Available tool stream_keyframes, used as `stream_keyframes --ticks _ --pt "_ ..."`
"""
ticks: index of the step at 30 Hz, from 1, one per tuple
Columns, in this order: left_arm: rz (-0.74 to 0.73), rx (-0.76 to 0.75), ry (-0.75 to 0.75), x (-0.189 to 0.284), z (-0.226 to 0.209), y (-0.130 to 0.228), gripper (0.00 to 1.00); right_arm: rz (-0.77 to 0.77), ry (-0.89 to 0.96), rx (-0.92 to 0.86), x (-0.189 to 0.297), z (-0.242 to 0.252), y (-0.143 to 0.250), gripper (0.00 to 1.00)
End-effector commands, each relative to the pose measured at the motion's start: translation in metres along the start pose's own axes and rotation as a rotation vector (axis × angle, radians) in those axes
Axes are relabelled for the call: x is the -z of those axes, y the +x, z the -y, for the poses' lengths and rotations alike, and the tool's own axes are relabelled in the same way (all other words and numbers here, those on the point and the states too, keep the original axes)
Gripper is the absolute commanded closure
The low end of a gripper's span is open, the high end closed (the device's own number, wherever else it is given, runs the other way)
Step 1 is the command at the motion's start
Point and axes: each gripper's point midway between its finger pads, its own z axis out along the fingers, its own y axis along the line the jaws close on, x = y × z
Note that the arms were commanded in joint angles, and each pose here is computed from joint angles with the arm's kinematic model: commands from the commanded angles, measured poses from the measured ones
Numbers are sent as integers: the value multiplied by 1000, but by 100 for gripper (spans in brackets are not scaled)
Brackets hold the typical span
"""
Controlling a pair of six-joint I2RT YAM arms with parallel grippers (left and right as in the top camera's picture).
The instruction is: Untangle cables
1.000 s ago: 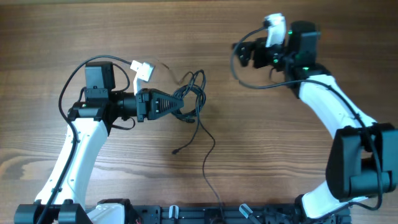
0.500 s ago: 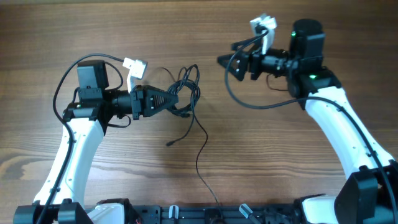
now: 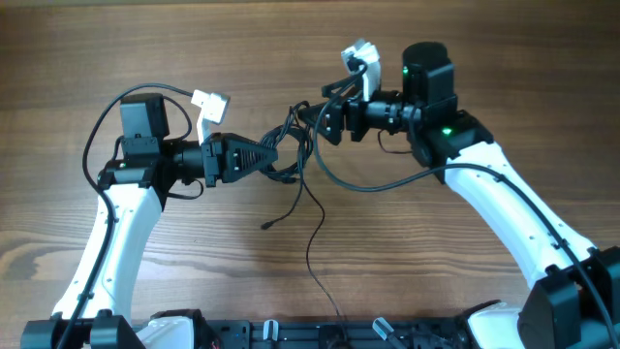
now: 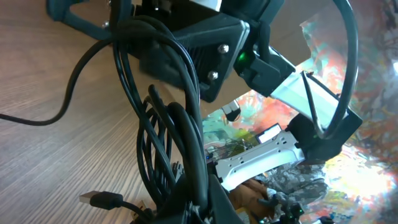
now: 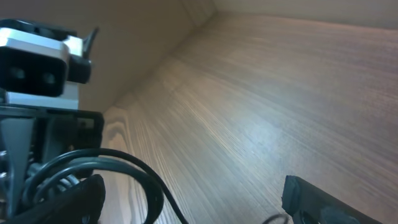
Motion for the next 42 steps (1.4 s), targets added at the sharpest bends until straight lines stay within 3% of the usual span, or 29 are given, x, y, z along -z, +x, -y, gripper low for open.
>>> stream_keyframes --ticks 1,12,21,27,33,42 --pt "-2 -44 33 0 12 -1 96 -13 172 -44 -9 30 8 7" --pt "-23 -76 49 -6 22 0 96 -53 188 -172 -40 58 35 9" --pt "-124 -236 137 -40 55 -13 96 156 186 -110 -44 63 -18 8" --pt "-126 -242 137 -40 71 -27 96 251 317 -111 -21 94 -47 8" --pt "-130 -195 134 -40 74 -28 96 215 537 -226 19 156 -26 8" --pt "-131 -187 134 -40 73 -27 96 218 620 -262 53 190 -21 8"
